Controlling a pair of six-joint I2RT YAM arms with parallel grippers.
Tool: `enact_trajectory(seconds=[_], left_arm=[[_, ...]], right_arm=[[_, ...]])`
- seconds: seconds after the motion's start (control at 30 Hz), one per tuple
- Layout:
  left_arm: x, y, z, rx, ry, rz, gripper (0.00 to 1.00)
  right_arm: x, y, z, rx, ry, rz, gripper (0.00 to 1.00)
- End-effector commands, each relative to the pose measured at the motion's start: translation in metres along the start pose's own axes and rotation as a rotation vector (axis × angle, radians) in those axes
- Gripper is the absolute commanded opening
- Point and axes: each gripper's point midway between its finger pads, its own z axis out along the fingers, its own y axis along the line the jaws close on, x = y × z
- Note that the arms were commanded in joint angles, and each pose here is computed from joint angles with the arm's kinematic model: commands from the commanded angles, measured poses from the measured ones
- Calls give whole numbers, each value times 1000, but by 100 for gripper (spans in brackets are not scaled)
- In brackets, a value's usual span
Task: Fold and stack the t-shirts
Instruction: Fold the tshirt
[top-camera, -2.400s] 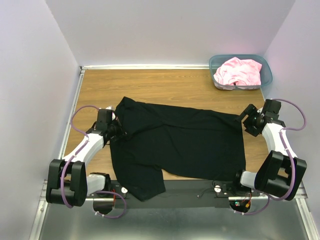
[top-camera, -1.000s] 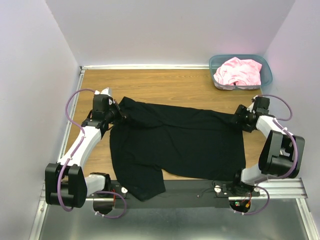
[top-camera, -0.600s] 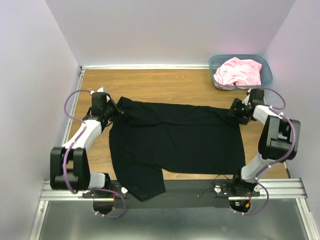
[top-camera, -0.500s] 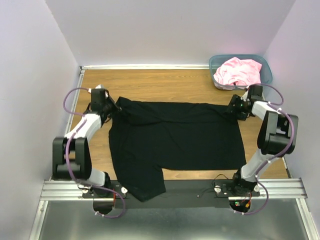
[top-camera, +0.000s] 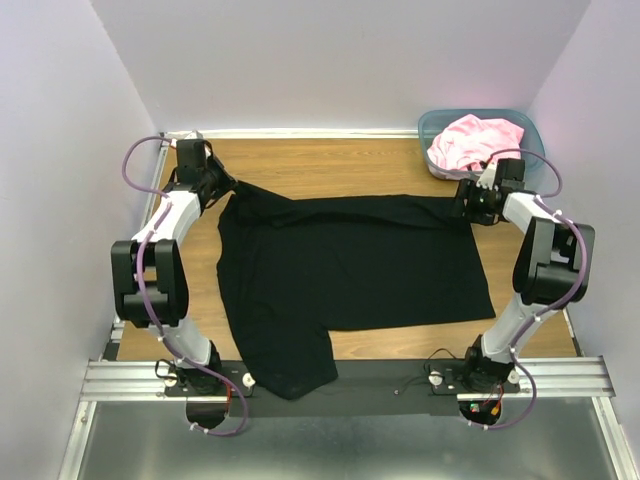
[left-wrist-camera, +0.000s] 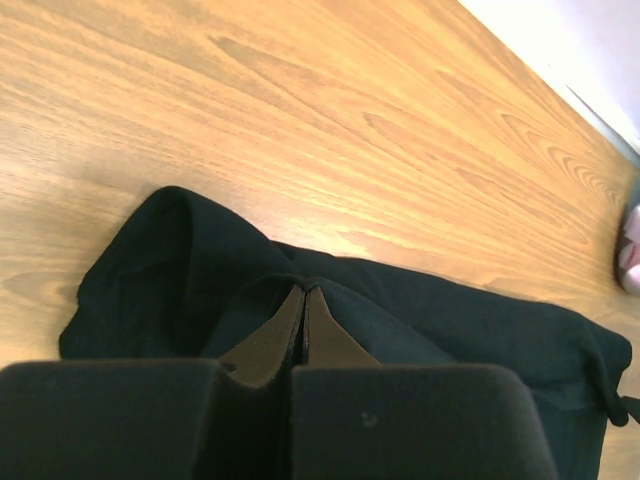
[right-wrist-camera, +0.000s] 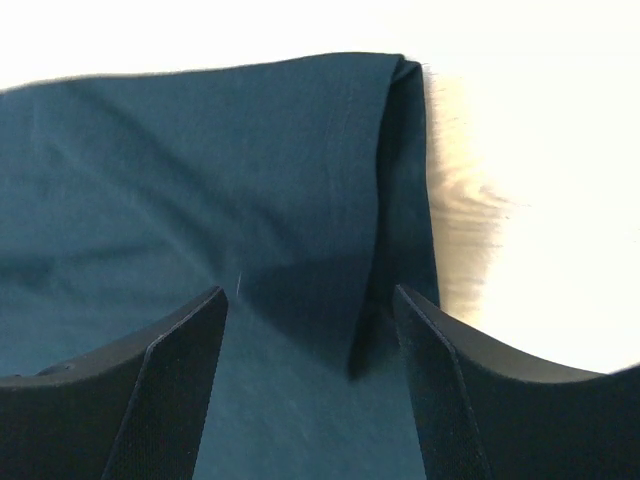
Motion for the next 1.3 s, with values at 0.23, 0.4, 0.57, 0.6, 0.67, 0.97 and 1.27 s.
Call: enact_trajectory(seconds=[0.23,0.4,0.57,0.6,0.67,0.97,1.27], left_arm=[[24,10,-30,13,15,45,0],[33,10,-35,27,25,55,0],[36,8,-40,39,24,69,0],[35,7,-42,42,19,70,0],[37,7,-43,42,21,70,0],[40,7,-43,43,33,78,0],[42,7,-43,41,38,80,0]], right_arm=[[26,-10,-17,31,33,-191,73],[36,-14,-13,35,57,-214,70],[32,-15,-12,41,53,-224,68],[30,-16,-12,44,50,-227,68],[32,-15,-13,41,52,-234,68],[18,-17,-13,88,25,-288,68],[20,-12,0,87,54,-315,60]])
